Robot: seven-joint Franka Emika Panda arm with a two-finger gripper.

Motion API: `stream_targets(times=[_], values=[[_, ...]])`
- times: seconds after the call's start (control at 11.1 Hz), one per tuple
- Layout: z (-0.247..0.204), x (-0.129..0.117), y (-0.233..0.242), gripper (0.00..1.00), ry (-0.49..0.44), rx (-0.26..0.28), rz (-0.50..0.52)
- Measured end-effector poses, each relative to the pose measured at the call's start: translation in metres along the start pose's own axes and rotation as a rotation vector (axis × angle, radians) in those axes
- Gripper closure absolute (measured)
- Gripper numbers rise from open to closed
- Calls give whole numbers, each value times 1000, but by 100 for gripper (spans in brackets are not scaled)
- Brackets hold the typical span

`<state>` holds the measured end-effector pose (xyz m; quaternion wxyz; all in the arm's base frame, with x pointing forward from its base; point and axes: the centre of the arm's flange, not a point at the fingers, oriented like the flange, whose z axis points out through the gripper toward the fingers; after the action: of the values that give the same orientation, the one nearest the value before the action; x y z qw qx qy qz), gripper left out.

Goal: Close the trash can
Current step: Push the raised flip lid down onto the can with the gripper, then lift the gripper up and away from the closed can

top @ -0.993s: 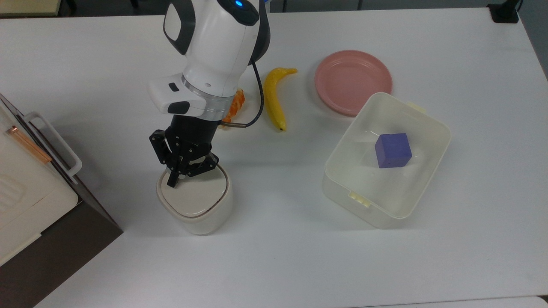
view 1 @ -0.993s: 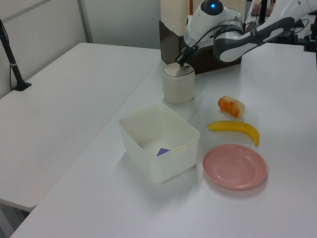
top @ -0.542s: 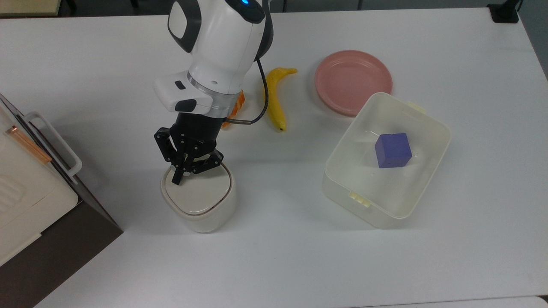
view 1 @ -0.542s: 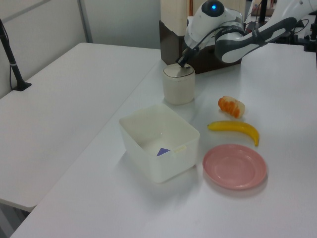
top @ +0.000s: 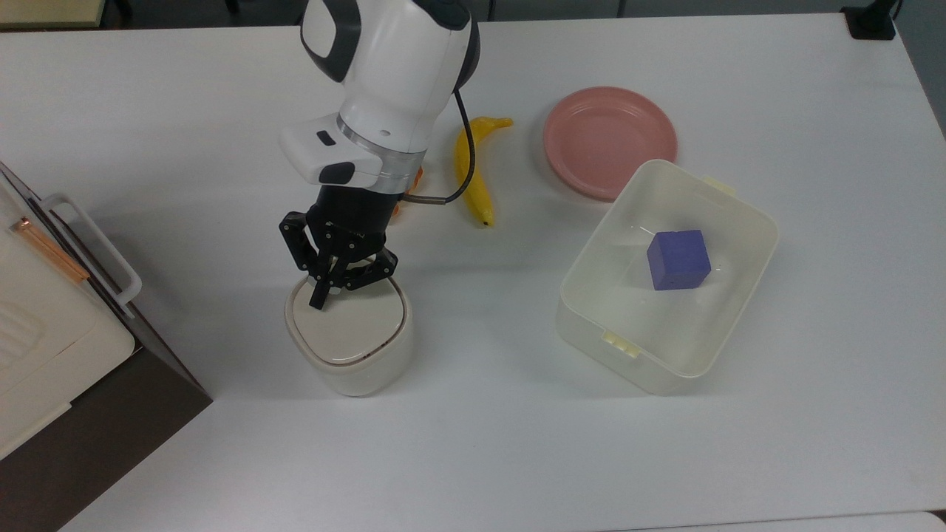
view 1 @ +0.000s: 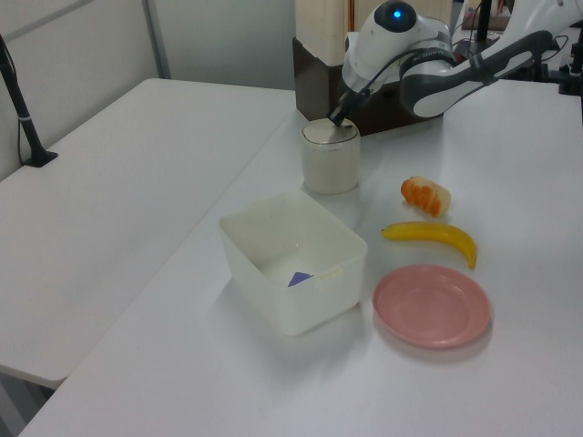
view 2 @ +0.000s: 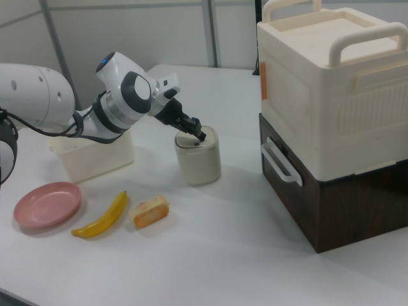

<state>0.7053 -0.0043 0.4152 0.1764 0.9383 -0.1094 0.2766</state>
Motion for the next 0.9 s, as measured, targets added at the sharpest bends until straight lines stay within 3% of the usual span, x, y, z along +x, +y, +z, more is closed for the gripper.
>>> stream_targets(times=[0.63,0.9], values=[[0,-10,-5,100,23,-37,-85],[-4,-7,4,100,23,-35,-5]])
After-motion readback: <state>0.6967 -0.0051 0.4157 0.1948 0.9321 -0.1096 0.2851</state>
